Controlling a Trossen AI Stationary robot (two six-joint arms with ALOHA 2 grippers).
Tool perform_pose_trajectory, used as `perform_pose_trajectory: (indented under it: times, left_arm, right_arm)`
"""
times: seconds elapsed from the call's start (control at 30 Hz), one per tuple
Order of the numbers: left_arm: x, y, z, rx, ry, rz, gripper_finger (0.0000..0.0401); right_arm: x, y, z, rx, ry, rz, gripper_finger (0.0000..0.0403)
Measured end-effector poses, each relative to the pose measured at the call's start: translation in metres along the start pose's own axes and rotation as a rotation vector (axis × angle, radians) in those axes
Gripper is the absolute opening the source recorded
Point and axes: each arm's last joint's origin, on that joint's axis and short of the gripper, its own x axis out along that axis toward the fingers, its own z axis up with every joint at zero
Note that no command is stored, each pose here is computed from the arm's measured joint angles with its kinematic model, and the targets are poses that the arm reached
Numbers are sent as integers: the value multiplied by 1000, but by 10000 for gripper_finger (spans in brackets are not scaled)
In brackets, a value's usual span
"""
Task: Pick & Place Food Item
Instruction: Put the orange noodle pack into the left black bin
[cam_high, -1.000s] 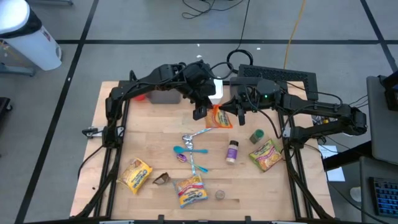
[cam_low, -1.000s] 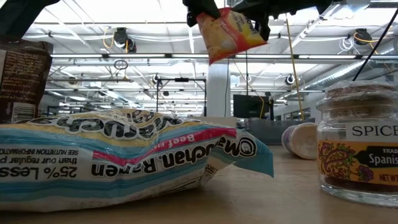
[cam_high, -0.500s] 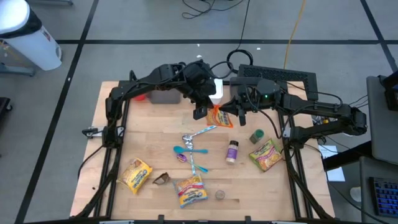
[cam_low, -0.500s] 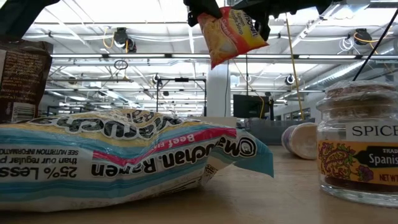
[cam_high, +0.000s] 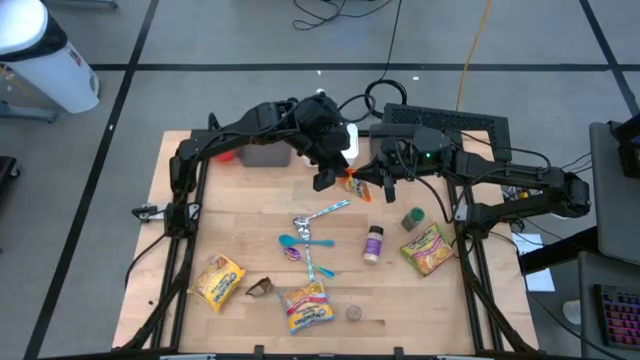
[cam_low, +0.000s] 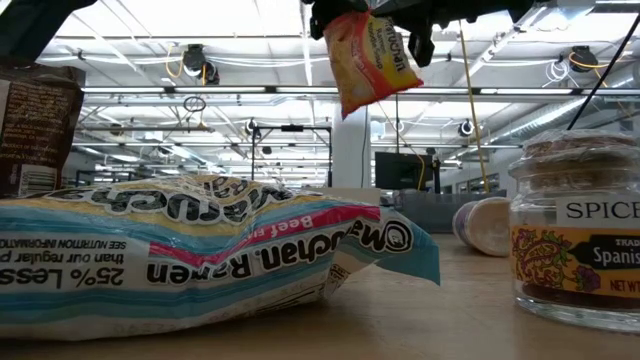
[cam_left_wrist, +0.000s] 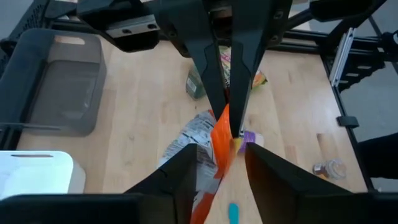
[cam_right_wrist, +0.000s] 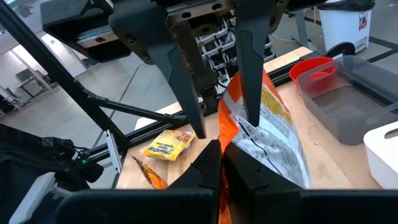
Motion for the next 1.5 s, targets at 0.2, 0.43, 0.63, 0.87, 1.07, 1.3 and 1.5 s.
perform_pose_trajectory:
  times: [0.2, 0.43, 0.63, 0.87, 1.07, 1.3, 1.5]
  left_arm:
    - [0, 1, 0, 2, 4, 2, 136]
    - [0, 2, -1, 1, 9, 31, 77]
    - [-1, 3, -2, 21, 17, 37, 15]
    - [-1, 3, -2, 72, 19, 37, 6]
    - [-1, 3, -2, 76, 22, 37, 4]
    - [-1, 5, -2, 80, 22, 42, 3]
    - [-7, 17, -3, 52, 16, 64, 2]
  right_arm:
    - [0, 0, 0, 0, 0, 0, 0]
    - [0, 0, 0, 0, 0, 0, 0]
    - [0, 0, 0, 0, 0, 0, 0]
    - [0, 0, 0, -4, 0, 0, 0]
    - [0, 0, 0, -18, 1, 1, 13]
    - [0, 0, 0, -19, -3, -6, 83]
    - [-5, -6, 5, -4, -35, -54, 168]
